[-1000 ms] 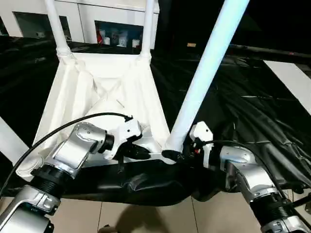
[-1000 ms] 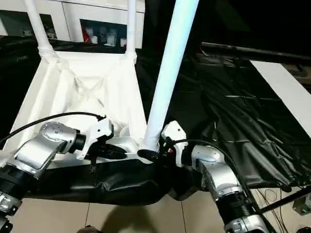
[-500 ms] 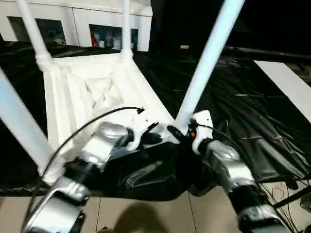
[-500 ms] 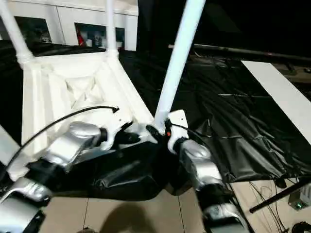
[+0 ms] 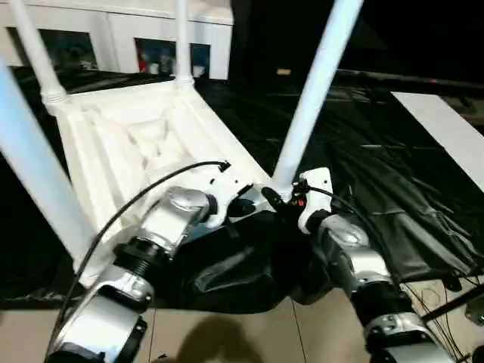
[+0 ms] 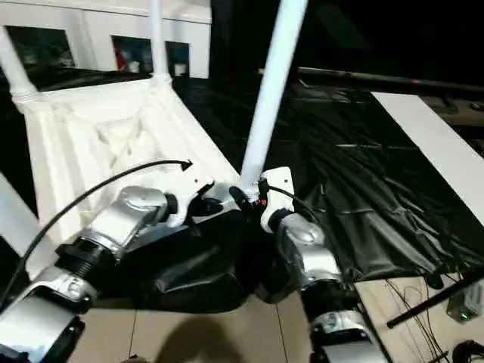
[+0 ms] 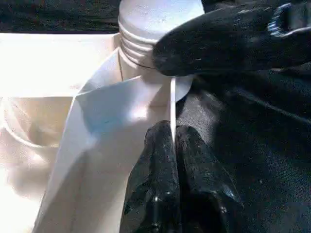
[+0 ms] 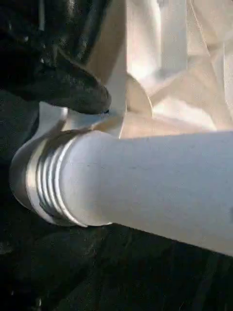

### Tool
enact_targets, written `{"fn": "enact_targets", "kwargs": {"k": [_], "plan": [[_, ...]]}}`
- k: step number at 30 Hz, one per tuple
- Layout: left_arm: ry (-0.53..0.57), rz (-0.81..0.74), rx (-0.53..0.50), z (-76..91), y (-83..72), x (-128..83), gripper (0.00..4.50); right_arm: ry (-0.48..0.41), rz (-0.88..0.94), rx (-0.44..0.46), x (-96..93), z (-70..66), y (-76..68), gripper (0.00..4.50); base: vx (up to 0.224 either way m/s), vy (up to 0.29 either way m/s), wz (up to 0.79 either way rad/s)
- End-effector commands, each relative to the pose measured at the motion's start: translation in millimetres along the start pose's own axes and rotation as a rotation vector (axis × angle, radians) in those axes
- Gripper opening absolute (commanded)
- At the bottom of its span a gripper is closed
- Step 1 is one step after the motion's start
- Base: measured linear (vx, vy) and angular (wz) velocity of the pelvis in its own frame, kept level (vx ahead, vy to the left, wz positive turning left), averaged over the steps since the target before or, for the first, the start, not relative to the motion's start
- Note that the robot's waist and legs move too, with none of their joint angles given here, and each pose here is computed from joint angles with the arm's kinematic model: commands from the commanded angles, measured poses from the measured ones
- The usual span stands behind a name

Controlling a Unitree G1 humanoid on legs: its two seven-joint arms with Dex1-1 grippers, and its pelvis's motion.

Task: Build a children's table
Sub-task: Rotate leg to tighten

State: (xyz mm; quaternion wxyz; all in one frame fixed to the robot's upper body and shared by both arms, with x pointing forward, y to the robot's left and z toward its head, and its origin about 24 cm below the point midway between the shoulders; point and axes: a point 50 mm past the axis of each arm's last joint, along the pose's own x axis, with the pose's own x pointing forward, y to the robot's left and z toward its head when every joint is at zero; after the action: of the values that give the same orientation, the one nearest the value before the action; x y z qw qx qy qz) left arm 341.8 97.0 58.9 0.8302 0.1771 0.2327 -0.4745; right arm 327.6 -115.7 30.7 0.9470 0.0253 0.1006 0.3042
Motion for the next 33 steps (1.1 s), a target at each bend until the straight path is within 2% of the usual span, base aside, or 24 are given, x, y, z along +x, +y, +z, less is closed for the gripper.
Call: {"fn": "enact_targets", "kwargs": {"k": [1, 5, 6, 9, 14, 15, 19, 20, 23, 27, 33], "plan": [[-0.015, -0.137, 0.065, -3.4, -13.0, -1.3, 0.00, -0.009, 0.187, -0.080, -4.5, 6.0, 12.0, 3.87, 0.000, 0.000, 0.00], [-0.017, -0.255, 0.100, -8.1, -20.2, -9.8, 0.00, 0.005, 0.259, -0.106, -16.3, 5.9, 7.6, 3.87, 0.000, 0.000, 0.00], [-0.025, -0.348, 0.113, -9.9, -26.4, -15.8, 0.00, 0.016, 0.299, -0.112, -22.5, 6.2, 5.5, 3.87, 0.000, 0.000, 0.00], [-0.023, -0.458, 0.125, -12.3, -33.4, -25.1, 0.00, 0.050, 0.374, -0.128, -31.0, 4.2, 5.1, 3.87, 0.000, 0.000, 0.00], [-0.021, -0.473, 0.133, -12.7, -32.5, -29.9, 0.00, 0.110, 0.481, -0.142, -41.5, 0.4, 8.2, 3.87, 0.000, 0.000, 0.00], [-0.017, -0.472, 0.137, -13.5, -31.3, -30.8, 0.00, 0.132, 0.504, -0.147, -43.6, -1.7, 8.7, 3.71, 0.000, 0.000, 0.00], [-0.012, -0.458, 0.141, -14.0, -29.3, -31.0, 0.00, 0.142, 0.514, -0.146, -44.3, -2.9, 8.9, 3.61, 0.000, 0.000, 0.00], [-0.013, -0.449, 0.140, -14.0, -28.3, -31.3, 0.00, 0.145, 0.516, -0.146, -44.6, -3.1, 9.0, 3.29, 0.000, 0.000, 0.00], [-0.015, -0.444, 0.141, -13.2, -27.2, -31.3, 0.00, 0.141, 0.507, -0.139, -44.2, -2.1, 7.6, 3.18, 0.000, 0.000, 0.00], [-0.018, -0.446, 0.138, -13.1, -27.3, -30.9, 0.00, 0.140, 0.506, -0.131, -44.5, -1.7, 6.9, 2.80, 0.000, 0.000, 0.00], [-0.023, -0.446, 0.122, -15.1, -29.1, -30.1, 0.00, 0.138, 0.490, -0.094, -44.4, -5.5, 7.6, 2.73, 0.000, 0.000, 0.00]]}}
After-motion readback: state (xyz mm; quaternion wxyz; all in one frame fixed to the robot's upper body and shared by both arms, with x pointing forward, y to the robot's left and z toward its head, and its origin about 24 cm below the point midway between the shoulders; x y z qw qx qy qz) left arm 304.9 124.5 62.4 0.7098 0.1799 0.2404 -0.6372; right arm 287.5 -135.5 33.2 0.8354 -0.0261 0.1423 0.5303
